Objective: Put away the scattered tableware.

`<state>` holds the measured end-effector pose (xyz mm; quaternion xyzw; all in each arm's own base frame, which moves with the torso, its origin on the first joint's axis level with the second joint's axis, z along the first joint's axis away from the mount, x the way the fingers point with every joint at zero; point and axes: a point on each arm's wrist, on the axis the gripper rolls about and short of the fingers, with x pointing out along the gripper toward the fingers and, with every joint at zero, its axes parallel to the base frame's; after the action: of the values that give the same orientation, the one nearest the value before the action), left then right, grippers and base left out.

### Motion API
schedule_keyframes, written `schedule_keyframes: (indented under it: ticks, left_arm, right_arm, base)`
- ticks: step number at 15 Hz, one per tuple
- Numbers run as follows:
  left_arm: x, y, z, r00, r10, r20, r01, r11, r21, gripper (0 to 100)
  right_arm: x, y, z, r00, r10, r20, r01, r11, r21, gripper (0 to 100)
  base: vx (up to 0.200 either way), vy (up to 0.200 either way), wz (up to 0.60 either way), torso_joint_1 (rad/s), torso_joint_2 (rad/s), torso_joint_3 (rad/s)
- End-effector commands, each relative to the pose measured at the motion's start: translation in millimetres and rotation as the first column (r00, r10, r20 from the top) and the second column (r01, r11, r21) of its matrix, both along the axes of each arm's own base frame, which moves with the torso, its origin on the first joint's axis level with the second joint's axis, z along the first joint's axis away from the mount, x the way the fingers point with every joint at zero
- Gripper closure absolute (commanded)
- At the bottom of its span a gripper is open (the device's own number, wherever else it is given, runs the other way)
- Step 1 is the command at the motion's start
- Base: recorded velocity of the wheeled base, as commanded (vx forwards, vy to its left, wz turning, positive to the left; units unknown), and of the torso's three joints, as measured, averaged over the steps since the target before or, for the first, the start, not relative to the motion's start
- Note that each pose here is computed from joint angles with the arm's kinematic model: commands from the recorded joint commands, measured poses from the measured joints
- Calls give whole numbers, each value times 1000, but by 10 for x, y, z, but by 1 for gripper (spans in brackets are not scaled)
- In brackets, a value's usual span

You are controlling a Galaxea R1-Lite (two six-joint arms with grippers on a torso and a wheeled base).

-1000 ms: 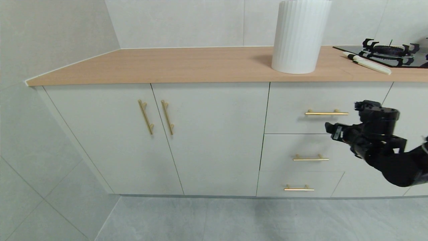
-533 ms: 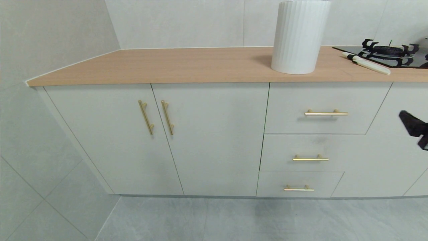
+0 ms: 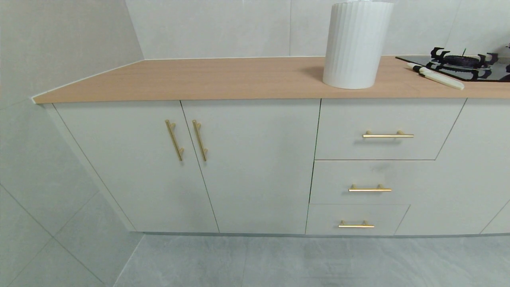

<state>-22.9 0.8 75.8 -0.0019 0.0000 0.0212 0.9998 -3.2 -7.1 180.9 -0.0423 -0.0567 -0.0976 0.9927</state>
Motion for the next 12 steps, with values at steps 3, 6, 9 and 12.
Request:
schedule_keyframes:
  ticks: [3,6,9,12]
  left_arm:
    - [1,0,0,1000,1,-2,-1,1000,-1,0]
    - [1,0,2,1000,1,0,-1,1000,-1,0]
    - [1,0,2,1000,1,0,-1,1000,-1,0]
    - [1,0,0,1000,1,-2,-1,1000,-1,0]
  right_arm:
    - [-450,-14,-275,982,-139,126,138,990,21,0]
    - [-368,-1,-592,989,-132,69,130,991,29,0]
    - [-204,39,-939,998,58,9,-58,994,89,0]
    - [-196,63,-1014,984,170,-53,-160,976,146,0]
  base:
    - [0,0,0,0,0,0]
    - [0,0,0,0,0,0]
    - [0,0,0,0,0,0]
    - [0,0,0,0,0,0]
